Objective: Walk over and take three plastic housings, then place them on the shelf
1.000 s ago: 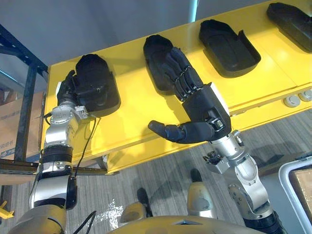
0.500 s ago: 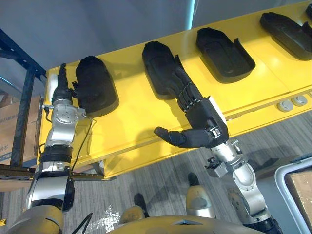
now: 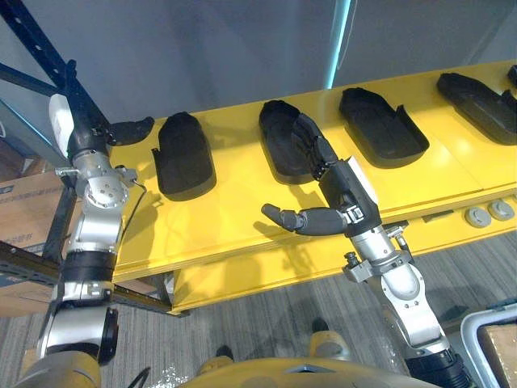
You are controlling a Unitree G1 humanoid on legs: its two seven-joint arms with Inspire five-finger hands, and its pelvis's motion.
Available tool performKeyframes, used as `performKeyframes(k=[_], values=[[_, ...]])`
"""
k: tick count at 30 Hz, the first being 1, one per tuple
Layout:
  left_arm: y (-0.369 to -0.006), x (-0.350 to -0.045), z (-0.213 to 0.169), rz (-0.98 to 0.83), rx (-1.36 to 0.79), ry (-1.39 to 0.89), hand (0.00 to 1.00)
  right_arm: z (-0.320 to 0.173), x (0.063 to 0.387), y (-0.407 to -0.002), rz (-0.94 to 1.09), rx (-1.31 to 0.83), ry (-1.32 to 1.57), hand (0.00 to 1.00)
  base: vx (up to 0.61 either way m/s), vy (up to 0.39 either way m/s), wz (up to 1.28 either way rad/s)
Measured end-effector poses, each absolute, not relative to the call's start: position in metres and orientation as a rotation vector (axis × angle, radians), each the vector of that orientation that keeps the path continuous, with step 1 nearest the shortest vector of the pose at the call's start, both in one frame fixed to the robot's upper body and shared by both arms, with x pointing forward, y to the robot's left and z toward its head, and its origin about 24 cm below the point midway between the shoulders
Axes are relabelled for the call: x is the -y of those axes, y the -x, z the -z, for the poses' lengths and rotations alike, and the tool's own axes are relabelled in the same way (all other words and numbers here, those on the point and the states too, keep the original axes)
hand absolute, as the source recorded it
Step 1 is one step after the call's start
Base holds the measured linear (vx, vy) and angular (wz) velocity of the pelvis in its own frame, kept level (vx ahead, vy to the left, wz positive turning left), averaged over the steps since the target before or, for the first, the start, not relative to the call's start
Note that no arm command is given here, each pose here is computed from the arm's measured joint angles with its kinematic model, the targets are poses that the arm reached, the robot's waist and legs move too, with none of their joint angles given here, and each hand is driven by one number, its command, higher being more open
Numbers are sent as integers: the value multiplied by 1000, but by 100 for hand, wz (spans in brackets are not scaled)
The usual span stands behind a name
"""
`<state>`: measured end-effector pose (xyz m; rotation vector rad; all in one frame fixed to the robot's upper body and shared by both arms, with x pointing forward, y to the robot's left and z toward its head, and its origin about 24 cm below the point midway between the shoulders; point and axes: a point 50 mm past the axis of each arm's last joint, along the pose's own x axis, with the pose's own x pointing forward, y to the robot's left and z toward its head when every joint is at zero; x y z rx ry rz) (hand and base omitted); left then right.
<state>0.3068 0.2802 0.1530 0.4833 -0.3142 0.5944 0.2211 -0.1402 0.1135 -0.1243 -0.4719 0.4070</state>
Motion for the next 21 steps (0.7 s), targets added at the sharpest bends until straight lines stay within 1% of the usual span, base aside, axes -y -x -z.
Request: performKeyframes(k=[2, 5, 6, 7, 10, 14, 21], values=[[-292, -263, -138, -516, 317, -354, 100, -113, 147, -228, -357, 466, 129, 100, -36, -26, 18], [-273, -246, -122, -434, 299, -195, 100, -113, 151, -235, -322, 461, 131, 100, -13, -16, 22], [-261, -238, -115, -395, 290, -147, 100, -113, 151, -237, -307, 456, 138, 100, 3, -26, 44], [-250, -232, -109, -363, 286, -108, 100, -114, 150, -240, -305, 458, 150, 100, 6, -28, 39], [-234, -222, -102, -304, 285, -37, 100, -113, 147, -243, -309, 453, 150, 100, 17, -29, 34], [-218, -211, -102, -248, 312, -18, 100, -111, 138, -251, -315, 443, 114, 100, -1, -22, 24], [-205, -205, -85, -203, 248, 6, 100, -102, 122, -261, -304, 383, 63, 100, -19, -19, 19]])
